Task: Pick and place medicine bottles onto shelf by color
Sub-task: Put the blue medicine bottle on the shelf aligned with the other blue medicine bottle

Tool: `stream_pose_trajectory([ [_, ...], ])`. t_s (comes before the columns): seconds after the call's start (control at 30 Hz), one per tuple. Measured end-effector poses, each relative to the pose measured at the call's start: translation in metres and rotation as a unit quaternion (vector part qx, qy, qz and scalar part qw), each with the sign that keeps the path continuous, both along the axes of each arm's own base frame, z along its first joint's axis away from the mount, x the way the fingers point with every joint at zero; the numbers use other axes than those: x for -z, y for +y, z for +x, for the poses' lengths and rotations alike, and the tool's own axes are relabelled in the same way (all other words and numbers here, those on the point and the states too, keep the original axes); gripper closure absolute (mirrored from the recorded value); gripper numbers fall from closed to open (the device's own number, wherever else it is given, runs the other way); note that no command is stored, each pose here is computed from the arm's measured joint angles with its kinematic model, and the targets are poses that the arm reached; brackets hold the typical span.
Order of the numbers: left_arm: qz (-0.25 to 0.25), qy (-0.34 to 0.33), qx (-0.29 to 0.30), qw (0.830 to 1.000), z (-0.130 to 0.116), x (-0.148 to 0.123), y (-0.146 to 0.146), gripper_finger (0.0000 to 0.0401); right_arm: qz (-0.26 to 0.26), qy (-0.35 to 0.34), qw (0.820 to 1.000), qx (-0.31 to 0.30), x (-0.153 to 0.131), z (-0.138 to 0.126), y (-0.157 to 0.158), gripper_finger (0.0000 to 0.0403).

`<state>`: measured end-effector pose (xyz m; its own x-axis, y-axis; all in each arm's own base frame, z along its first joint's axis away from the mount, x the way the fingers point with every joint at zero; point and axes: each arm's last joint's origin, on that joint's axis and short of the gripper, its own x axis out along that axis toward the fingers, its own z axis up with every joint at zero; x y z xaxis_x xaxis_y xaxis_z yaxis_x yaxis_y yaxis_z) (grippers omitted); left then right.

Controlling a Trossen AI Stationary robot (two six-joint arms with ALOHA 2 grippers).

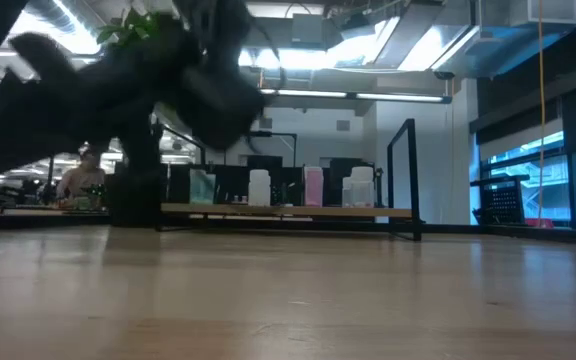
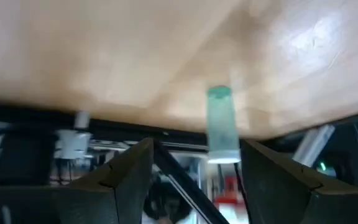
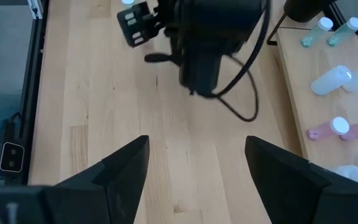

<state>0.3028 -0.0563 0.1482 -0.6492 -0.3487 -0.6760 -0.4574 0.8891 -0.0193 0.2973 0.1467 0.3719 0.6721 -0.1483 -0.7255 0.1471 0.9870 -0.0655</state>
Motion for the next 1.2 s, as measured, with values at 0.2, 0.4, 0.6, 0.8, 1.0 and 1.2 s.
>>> stream_pose_trajectory([
  [0.2, 0.089, -0.098, -0.019, 0.991, -0.009, -0.052, 0.000, 0.0163, 0.000, -0.001, 1.000, 0.000, 0.000, 0.000, 0.000, 0.0136],
  [0.4, 0.168, -0.222, -0.079, 0.957, -0.030, -0.103, -0.018, 0.0163, 0.002, -0.003, 1.000, 0.000, 0.000, 0.000, 0.000, 0.0136],
  [0.6, 0.200, -0.260, -0.090, 0.940, -0.058, -0.122, -0.060, 0.0163, 0.002, -0.003, 1.000, 0.000, 0.000, 0.000, 0.000, 0.0136],
  [0.8, 0.241, -0.261, -0.088, 0.930, -0.078, -0.116, -0.096, 0.0163, 0.002, -0.003, 1.000, 0.000, 0.000, 0.000, 0.000, 0.0136],
  [1.0, 0.256, -0.260, -0.120, 0.924, -0.090, -0.099, -0.114, 0.0163, 0.002, -0.003, 1.000, 0.000, 0.000, 0.001, 0.000, 0.0136],
  [1.2, 0.261, -0.260, -0.127, 0.921, -0.091, -0.095, -0.114, 0.0142, 0.002, -0.003, 1.000, 0.000, 0.000, 0.001, 0.000, 0.0136],
])
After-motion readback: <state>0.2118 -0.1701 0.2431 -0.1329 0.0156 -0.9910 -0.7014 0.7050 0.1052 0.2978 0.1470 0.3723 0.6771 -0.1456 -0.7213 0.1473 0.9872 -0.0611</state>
